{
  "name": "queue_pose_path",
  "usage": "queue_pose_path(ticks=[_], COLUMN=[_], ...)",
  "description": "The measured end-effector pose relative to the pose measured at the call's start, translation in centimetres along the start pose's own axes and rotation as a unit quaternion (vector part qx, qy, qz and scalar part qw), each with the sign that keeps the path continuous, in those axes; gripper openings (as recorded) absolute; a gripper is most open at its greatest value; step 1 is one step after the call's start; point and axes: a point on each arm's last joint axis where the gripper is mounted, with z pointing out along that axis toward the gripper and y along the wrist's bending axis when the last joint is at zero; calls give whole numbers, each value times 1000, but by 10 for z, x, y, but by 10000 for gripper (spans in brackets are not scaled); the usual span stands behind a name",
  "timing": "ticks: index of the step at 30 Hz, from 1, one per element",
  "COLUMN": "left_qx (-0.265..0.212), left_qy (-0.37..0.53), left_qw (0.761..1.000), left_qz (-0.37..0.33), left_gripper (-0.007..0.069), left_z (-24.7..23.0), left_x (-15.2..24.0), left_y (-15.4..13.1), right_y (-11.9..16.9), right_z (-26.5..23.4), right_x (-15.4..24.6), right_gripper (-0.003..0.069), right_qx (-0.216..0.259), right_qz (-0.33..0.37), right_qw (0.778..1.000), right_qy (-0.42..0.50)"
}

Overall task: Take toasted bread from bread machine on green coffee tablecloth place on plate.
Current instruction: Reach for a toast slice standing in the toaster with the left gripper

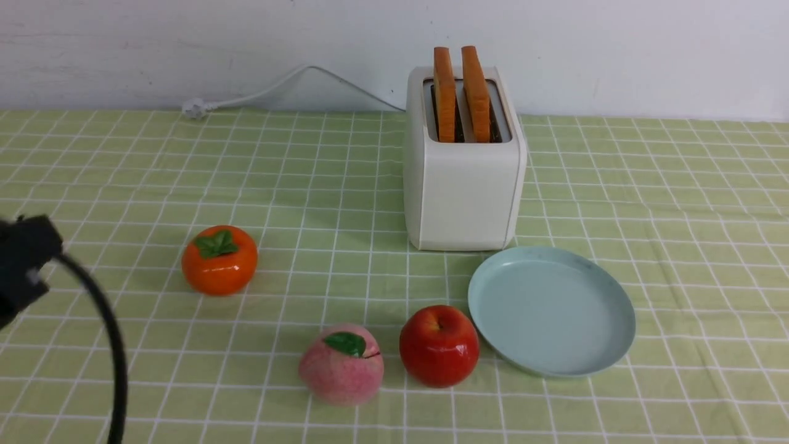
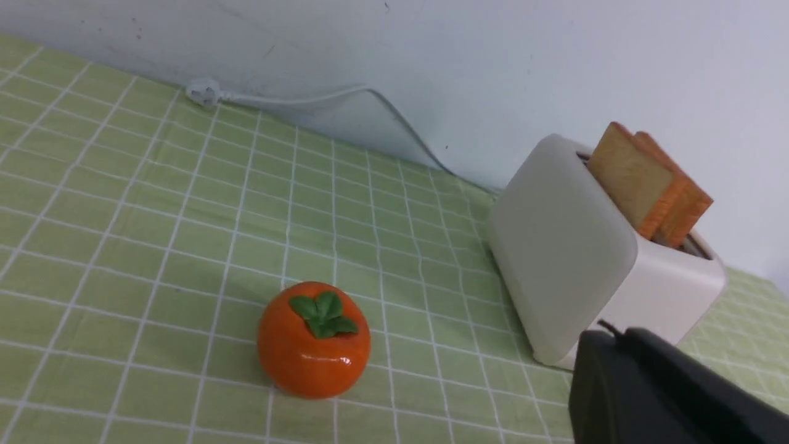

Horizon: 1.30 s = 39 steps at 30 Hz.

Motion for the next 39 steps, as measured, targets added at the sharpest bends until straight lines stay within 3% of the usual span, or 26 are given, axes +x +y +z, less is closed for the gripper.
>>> queue_pose_path(ticks=[2, 6, 12, 17, 21, 27, 30, 39], left_qx=[1, 29, 117, 132, 137, 104, 95, 62], left_qy=[24, 50, 72, 84, 98, 85, 77, 63], left_qw=[1000, 998, 987, 978, 969, 977, 978, 981], left_qz=[4, 13, 82, 139, 183, 167, 167, 175], left_gripper=[-13, -13, -13, 0, 114, 356, 434, 455], left_z=[24, 61, 120, 164, 214, 263, 279, 318], left_x=[-14, -29, -21, 3, 30, 41, 45, 64], left_y=[-5, -20, -89, -135, -165, -175, -179, -180], right_y=[11, 19, 23, 23, 23, 23, 23, 23], right_z=[2, 8, 12, 12, 12, 12, 12, 12], right_x=[-15, -27, -30, -30, -30, -29, -29, -29], right_gripper=[92, 64, 59, 59, 59, 64, 65, 67], right_qx=[7, 10, -1, -2, -2, -1, -1, -2], right_qz=[-58, -114, -126, -125, -125, -127, -140, -152], right_qw=[997, 990, 989, 989, 989, 988, 986, 984], right_qy=[45, 78, 82, 81, 82, 90, 89, 87])
